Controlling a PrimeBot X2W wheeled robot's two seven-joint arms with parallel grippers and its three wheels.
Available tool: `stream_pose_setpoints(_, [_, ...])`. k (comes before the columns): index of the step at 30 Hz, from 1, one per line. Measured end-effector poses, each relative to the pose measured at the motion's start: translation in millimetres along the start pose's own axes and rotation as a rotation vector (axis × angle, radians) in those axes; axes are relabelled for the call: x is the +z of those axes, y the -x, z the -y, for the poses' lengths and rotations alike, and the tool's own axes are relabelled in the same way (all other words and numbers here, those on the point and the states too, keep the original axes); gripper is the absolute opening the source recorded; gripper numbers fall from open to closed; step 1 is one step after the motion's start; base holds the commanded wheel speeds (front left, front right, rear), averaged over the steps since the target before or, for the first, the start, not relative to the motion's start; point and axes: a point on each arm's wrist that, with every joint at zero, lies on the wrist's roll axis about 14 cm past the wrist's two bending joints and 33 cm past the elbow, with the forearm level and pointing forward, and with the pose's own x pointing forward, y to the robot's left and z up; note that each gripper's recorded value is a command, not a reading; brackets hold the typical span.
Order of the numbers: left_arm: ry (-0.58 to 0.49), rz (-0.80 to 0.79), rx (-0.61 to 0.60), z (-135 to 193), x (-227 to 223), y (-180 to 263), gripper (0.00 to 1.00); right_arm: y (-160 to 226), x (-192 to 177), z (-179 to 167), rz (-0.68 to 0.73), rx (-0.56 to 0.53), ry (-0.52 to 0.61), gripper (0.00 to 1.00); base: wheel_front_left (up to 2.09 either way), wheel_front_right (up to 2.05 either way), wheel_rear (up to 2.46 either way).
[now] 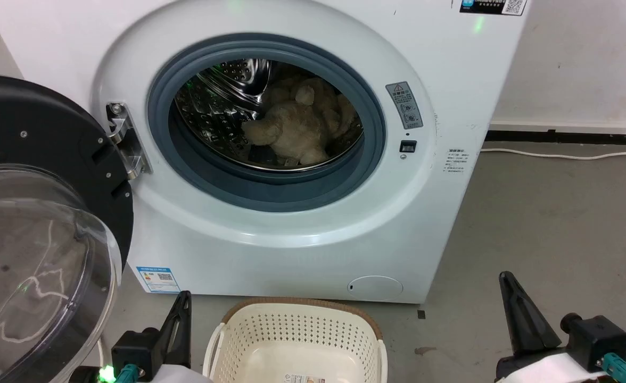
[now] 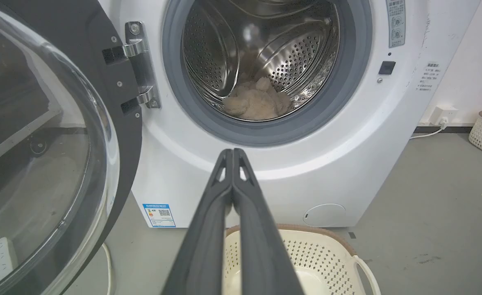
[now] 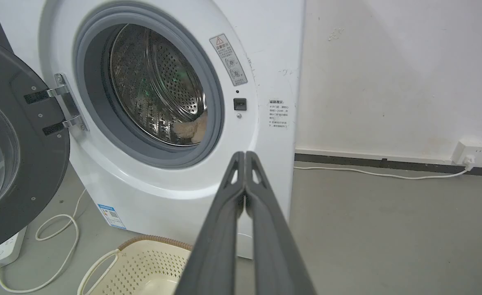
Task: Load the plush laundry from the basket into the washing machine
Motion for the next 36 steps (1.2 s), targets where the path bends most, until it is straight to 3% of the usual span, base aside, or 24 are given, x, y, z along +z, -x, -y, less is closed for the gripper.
stream_pose_setpoints(36, [-0.027, -0.023, 0.02, -4.5, 6.2, -8.5, 0.0, -9.5, -6.7, 3.1, -0.066, 0.0, 0.066, 0.0, 0.0, 0.0, 0.0])
